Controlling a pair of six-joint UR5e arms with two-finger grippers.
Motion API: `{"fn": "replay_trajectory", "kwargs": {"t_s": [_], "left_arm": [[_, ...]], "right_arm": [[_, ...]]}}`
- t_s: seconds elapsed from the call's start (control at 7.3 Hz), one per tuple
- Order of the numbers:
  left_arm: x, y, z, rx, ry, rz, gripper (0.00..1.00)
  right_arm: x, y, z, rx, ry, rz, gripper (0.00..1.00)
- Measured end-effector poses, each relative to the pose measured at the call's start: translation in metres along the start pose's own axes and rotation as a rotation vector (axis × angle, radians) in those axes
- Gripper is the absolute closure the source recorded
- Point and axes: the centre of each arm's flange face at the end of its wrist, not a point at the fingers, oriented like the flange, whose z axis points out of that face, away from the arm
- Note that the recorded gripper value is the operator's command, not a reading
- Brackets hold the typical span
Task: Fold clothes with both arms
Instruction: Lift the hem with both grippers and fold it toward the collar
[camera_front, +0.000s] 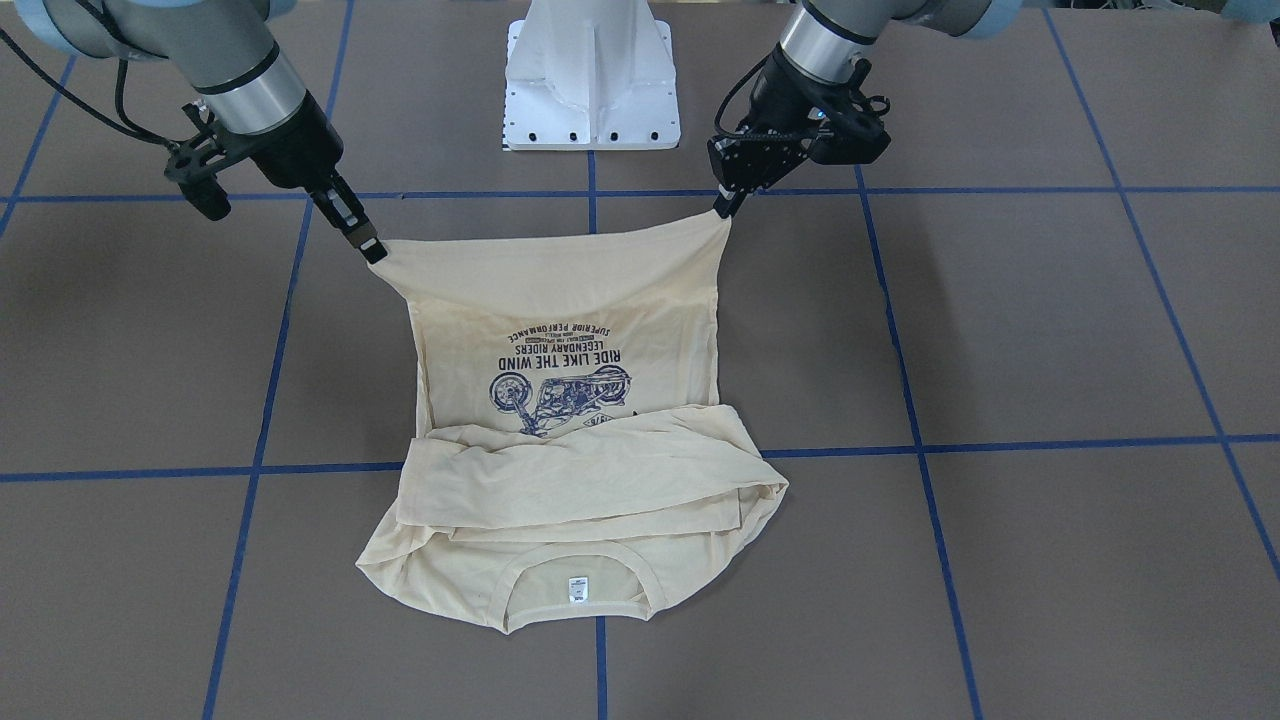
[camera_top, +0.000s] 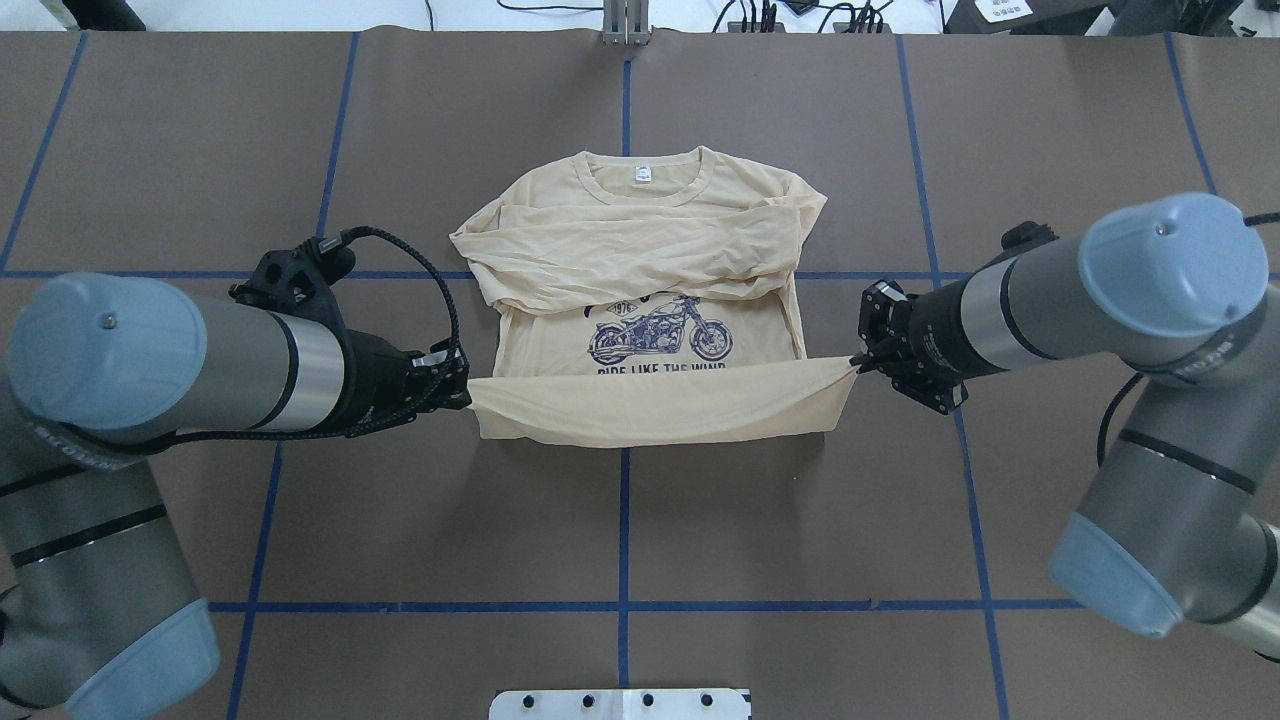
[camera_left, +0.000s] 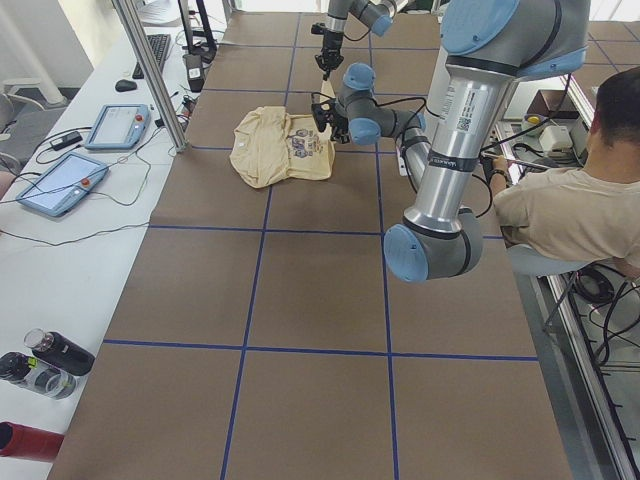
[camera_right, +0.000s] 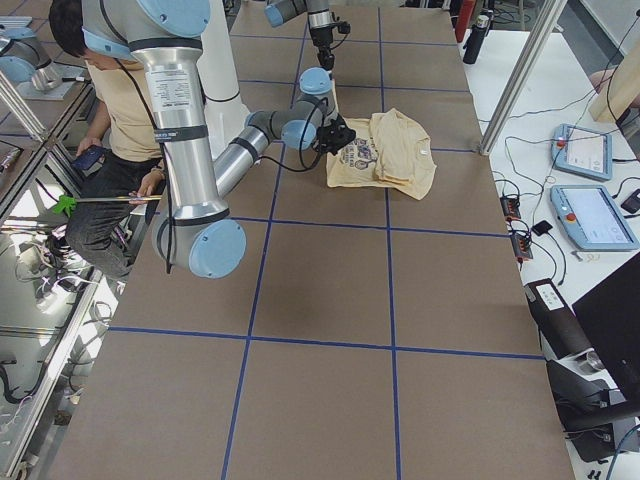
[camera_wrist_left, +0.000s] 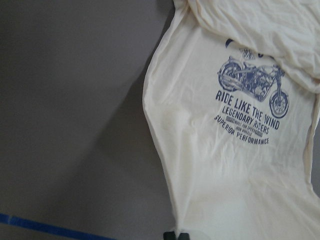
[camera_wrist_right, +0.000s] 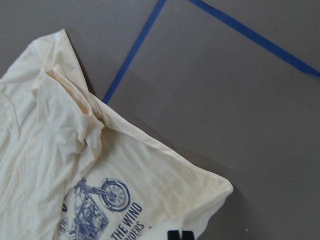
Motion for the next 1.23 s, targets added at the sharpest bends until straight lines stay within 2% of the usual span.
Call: {"fn": "replay_trajectory", "kwargs": {"t_s": [0.27, 0.69, 1.23], "left_arm": [[0.020, -0.047, 0.026, 0.064, -0.001, -0.017, 1.00], [0.029, -0.108, 0.051, 0.133, 0.029, -0.044, 1.00], [0.028, -0.173, 0.089, 0.195, 0.017, -0.067, 1.00]], "right_arm": [[-0.057, -0.032, 0.015, 0.070, 0.036, -0.053, 1.00], [-0.126, -0.070, 0.045, 0.140, 0.070, -0.077, 1.00], [-0.171, -0.095, 0.088, 0.218, 0.109, -0.126, 1.00]]}}
